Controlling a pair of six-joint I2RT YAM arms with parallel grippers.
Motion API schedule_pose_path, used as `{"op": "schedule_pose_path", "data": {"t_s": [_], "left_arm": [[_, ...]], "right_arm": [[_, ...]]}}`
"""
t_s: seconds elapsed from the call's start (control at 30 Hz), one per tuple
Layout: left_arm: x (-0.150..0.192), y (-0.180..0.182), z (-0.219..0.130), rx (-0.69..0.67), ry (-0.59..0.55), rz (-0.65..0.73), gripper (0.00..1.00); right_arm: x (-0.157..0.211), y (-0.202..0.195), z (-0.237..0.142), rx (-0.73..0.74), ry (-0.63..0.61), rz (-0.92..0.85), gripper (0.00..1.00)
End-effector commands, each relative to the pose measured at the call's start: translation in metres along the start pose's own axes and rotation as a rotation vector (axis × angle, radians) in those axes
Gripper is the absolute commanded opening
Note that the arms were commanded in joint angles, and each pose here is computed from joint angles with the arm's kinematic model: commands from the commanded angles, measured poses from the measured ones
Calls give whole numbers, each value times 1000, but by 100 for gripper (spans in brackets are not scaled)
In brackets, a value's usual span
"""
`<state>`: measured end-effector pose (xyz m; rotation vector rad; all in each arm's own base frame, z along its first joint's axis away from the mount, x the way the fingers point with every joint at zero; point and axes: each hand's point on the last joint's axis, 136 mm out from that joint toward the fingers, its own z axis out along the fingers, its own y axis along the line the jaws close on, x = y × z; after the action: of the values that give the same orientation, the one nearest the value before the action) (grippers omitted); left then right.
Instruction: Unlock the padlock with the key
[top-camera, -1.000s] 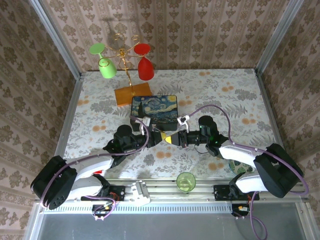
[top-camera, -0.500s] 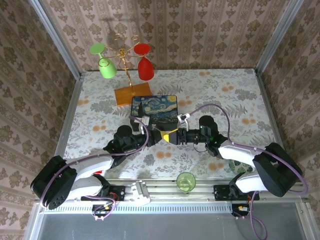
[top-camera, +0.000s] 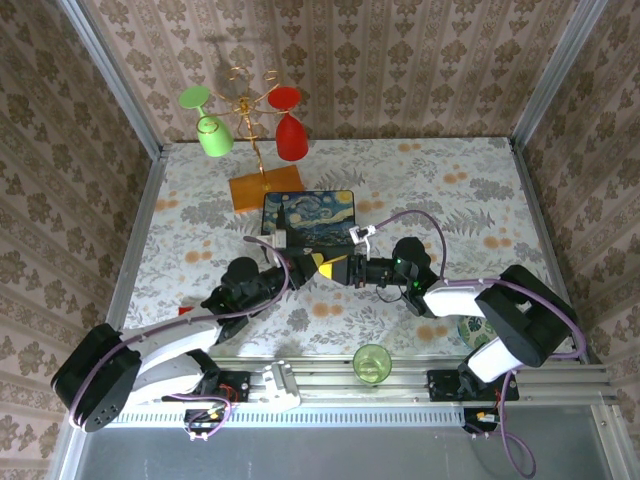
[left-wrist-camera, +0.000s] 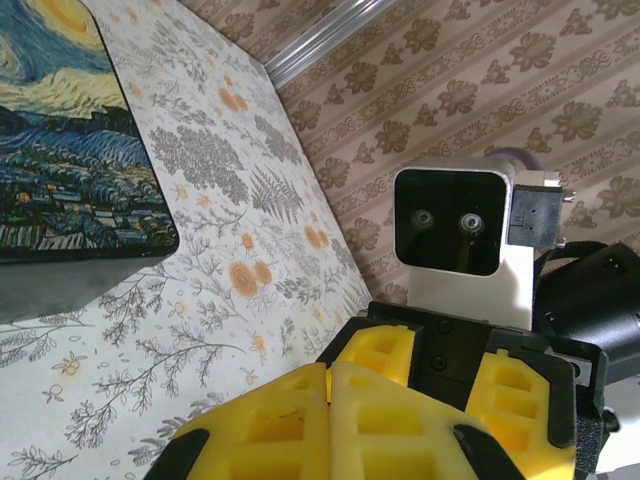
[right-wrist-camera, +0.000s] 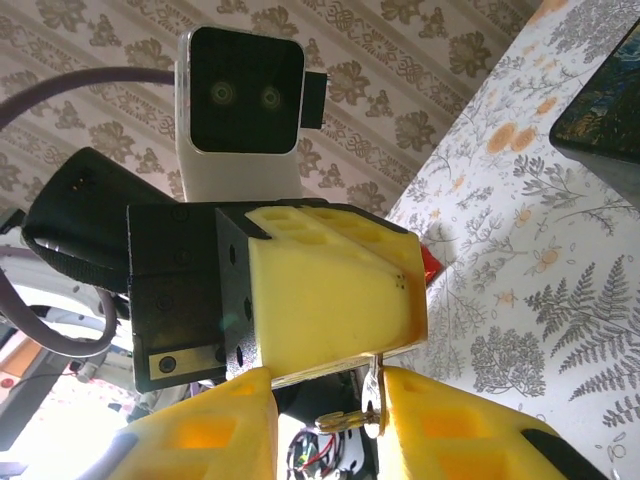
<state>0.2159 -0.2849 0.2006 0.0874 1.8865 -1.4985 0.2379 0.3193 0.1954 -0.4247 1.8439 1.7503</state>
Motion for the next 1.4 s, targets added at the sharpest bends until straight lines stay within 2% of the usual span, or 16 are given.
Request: {"op": "schedule_pose_path", "data": {"t_s": [0.0, 0.4, 0.53, 0.7, 1.37], "left_arm": [[-14, -18, -4, 65, -75, 16, 0], [-18, -23, -6, 91, -122, -14, 0], [-18, -33, -3, 120, -115, 12, 0], [-15, -27, -4, 109, -115, -6, 0], [-7, -15, -1, 84, -102, -13, 0]], "right_arm": [[1, -2, 0, -6, -6, 13, 28], [-4, -3, 0, -8, -47, 14, 27], [-6, -4, 1, -12, -64, 16, 29], [-9, -1, -5, -7, -92, -4, 29], [-18, 9, 0, -38, -100, -19, 18]]}}
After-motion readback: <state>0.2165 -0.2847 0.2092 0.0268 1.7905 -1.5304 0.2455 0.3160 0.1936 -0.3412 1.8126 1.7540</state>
